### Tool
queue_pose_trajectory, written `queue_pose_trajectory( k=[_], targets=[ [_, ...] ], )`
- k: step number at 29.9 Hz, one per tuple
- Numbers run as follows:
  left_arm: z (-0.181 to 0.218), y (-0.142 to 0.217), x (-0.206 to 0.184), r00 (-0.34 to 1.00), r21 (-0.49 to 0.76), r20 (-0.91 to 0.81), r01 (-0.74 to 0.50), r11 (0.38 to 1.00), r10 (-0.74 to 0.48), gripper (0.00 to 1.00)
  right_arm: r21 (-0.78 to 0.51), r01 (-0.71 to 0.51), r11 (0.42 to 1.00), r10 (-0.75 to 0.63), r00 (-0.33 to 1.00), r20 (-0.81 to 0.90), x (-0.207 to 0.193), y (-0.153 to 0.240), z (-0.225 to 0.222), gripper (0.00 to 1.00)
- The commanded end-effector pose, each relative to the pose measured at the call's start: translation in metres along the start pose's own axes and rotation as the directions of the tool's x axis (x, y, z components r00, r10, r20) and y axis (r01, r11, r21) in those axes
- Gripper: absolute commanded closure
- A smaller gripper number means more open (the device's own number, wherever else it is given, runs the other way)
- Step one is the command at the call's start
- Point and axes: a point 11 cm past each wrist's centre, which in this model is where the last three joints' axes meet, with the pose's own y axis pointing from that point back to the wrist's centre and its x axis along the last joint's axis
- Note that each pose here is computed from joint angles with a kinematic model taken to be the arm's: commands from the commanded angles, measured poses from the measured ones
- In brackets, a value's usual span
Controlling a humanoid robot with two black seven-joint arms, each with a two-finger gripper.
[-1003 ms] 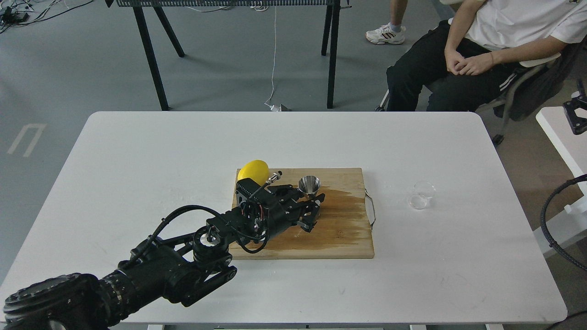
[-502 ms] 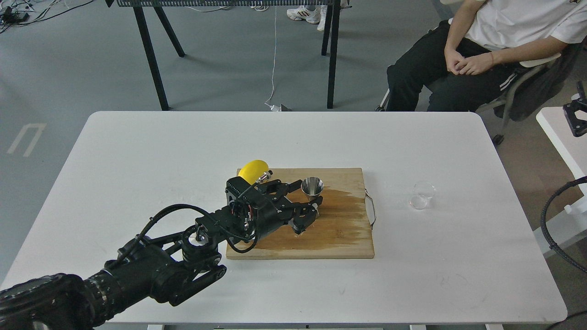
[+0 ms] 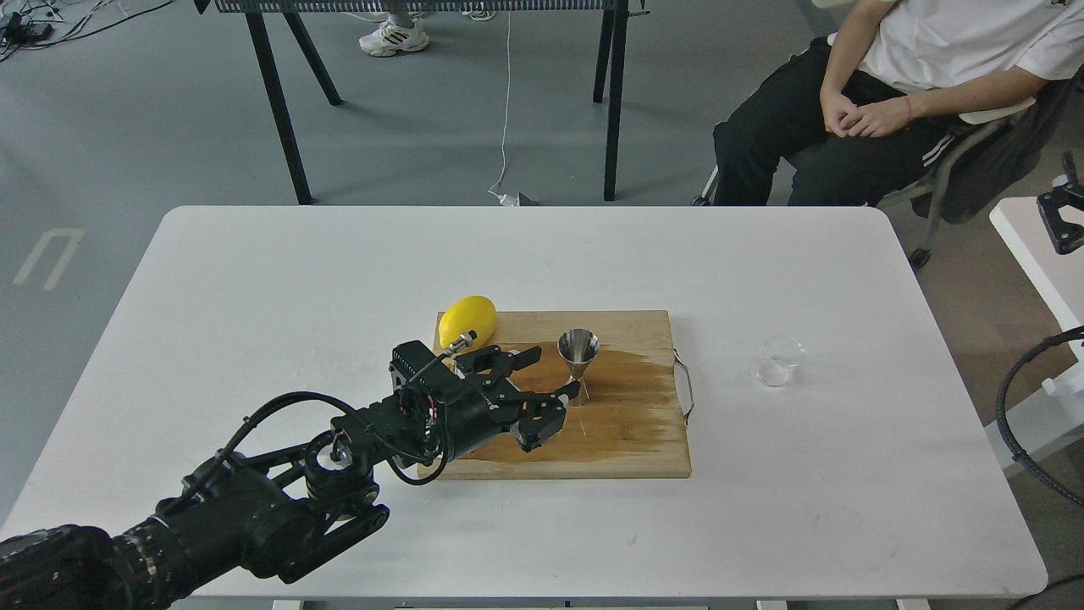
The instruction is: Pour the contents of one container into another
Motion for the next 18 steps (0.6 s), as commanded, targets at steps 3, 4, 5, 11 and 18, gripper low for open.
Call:
queue_pose_trajectory(
  k=[3,4,5,11,18],
  targets=[
    [-0.013,0.031,-0.001,1.0,0.015,0.016,-0.017,1.0,0.017,0.25,0.001,-0.004,1.0,0.004,1.0,-0.005,0.001,0.001,-0.002,0.0],
    [-0.016,0.038,0.001,0.999,0.02,0.02,-0.026,0.999,0.025,0.24,-0.002,-0.004,1.0,0.004,1.0,-0.006,0.001,0.001,-0.002,0.0],
    [-0.022,0.044,0.006,0.999,0.03,0.026,-0.036,0.999,0.036,0.24,-0.006,-0.005,1.0,0.005,1.0,-0.007,0.002,0.001,-0.001,0.0],
    [-0.062,0.08,0.035,0.994,0.129,0.049,-0.103,0.986,0.097,0.23,0.005,-0.037,0.999,0.037,0.999,-0.029,0.011,0.003,-0.012,0.0],
    [-0.086,0.092,0.083,0.966,0.1,-0.097,-0.232,0.968,0.242,0.22,0.007,-0.04,0.999,0.04,0.998,-0.048,0.012,0.004,-0.021,0.0]
  ],
)
